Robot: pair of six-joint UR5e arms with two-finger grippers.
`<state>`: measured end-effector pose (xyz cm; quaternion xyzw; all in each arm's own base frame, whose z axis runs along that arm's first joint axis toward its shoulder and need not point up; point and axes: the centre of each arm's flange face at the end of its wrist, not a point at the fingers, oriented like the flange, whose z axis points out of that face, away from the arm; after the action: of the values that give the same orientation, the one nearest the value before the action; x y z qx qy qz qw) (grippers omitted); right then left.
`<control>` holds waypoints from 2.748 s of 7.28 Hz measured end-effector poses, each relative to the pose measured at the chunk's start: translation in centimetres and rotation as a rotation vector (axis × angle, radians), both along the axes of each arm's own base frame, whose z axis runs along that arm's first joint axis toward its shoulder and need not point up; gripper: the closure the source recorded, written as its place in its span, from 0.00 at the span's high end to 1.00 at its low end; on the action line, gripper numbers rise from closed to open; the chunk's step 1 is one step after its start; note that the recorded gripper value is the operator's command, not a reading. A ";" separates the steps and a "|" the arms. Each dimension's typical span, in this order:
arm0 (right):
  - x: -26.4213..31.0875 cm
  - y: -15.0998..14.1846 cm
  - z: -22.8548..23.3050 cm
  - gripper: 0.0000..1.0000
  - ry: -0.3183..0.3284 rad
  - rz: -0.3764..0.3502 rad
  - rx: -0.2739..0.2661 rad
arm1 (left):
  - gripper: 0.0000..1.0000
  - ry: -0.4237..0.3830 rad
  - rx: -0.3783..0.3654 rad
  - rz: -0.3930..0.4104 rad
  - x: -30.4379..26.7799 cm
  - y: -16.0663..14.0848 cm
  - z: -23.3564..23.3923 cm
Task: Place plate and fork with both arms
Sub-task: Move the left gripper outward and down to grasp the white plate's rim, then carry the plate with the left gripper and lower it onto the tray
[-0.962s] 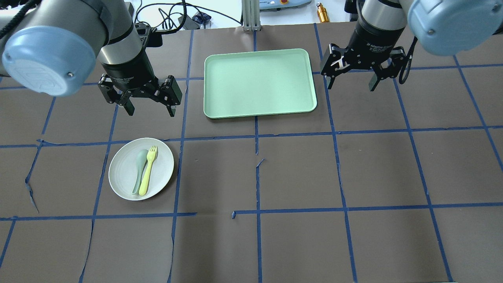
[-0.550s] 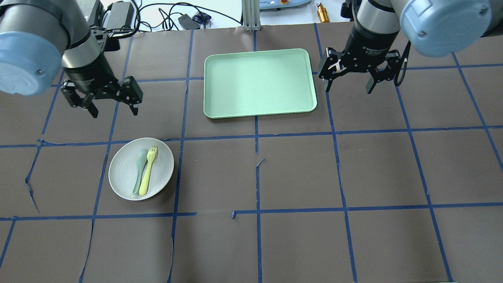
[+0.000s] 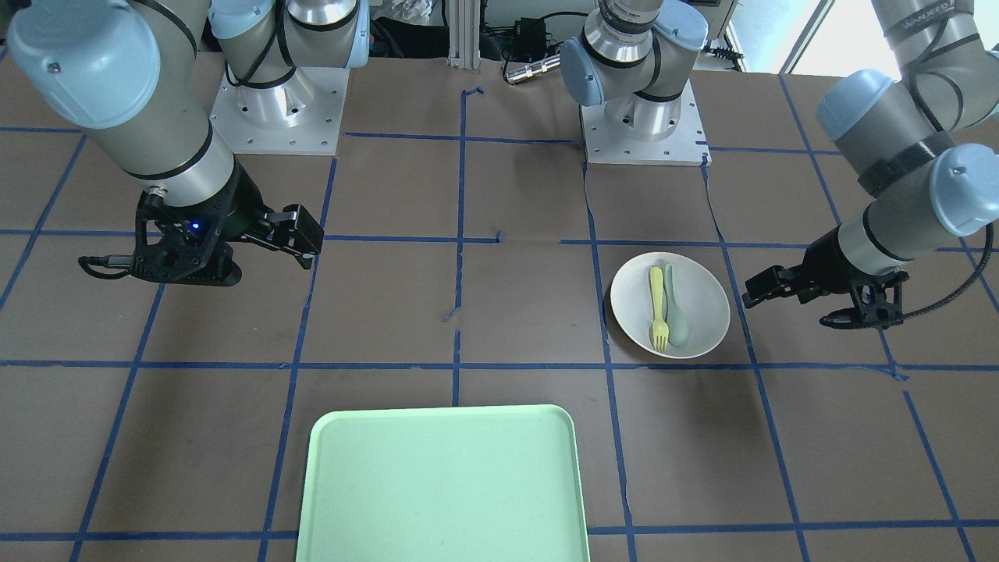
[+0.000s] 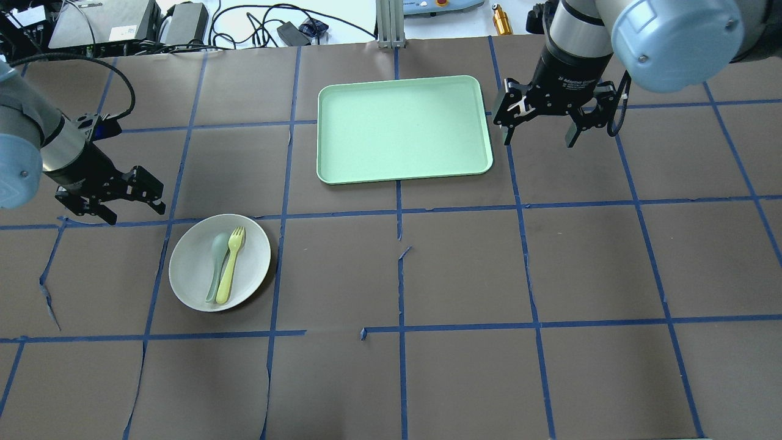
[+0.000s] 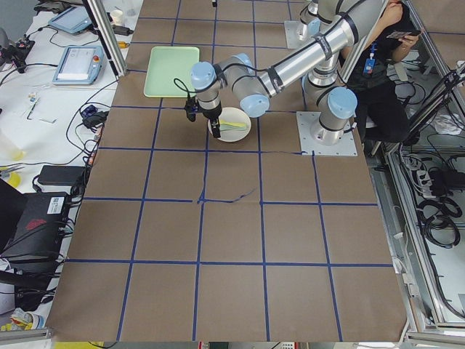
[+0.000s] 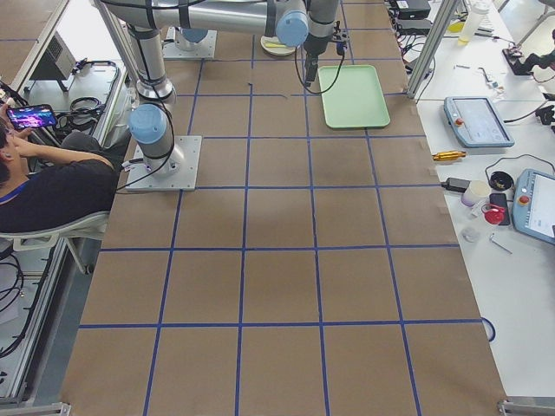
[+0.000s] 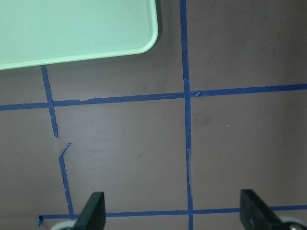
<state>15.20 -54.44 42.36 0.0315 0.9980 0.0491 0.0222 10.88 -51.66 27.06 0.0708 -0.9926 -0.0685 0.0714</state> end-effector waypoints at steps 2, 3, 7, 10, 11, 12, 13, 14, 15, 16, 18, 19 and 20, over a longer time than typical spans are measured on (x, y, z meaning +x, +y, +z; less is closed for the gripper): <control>0.0 0.2 -0.8 1.00 0.003 -0.003 0.010 | 0.77 0.079 0.055 -0.006 0.5 1.4 -4.3; 0.0 0.3 -1.0 1.00 0.003 -0.003 0.013 | 0.78 0.101 0.083 -0.023 0.3 1.8 -6.0; 0.0 0.4 -1.3 1.00 0.003 -0.003 0.019 | 0.17 0.144 0.118 -0.101 0.5 1.7 -10.0; 0.0 0.4 -1.3 1.00 0.003 -0.002 0.016 | 0.00 0.139 0.100 -0.125 0.8 1.0 -10.1; 0.0 0.3 -1.2 1.00 0.003 -0.002 0.010 | 0.00 0.131 0.081 -0.129 1.2 0.3 -9.4; 0.0 0.3 -1.2 1.00 0.003 -0.002 0.006 | 0.00 0.124 0.054 -0.126 1.6 -0.8 -8.0; 0.0 0.2 -1.1 1.00 0.002 -0.001 0.000 | 0.00 0.138 0.028 -0.112 2.1 -2.2 -5.9; 0.0 0.1 -1.0 1.00 0.002 0.000 -0.009 | 0.00 0.178 0.016 -0.067 2.3 -3.8 -3.3; 0.0 0.0 -0.9 1.00 0.002 0.003 -0.017 | 0.00 0.231 0.005 0.006 1.9 -5.7 -0.7; 0.0 0.0 -0.9 1.00 0.001 0.006 -0.020 | 0.00 0.287 -0.011 0.078 0.2 -7.7 1.3; 0.0 0.0 -1.1 1.00 0.002 0.008 -0.017 | 0.00 0.352 -0.061 0.159 -8.7 -13.1 2.5; 0.0 0.0 -1.1 1.00 0.002 0.009 -0.016 | 0.00 0.360 -0.086 0.137 -14.4 -15.6 1.3; 0.0 0.0 -1.1 1.00 0.002 0.009 -0.015 | 0.00 0.364 -0.107 0.093 -18.8 -17.8 -0.4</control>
<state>15.16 -54.45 41.22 0.0271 0.9985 0.0419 0.0210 -7.90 -69.46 26.67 0.0990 -0.9611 -0.0239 0.2567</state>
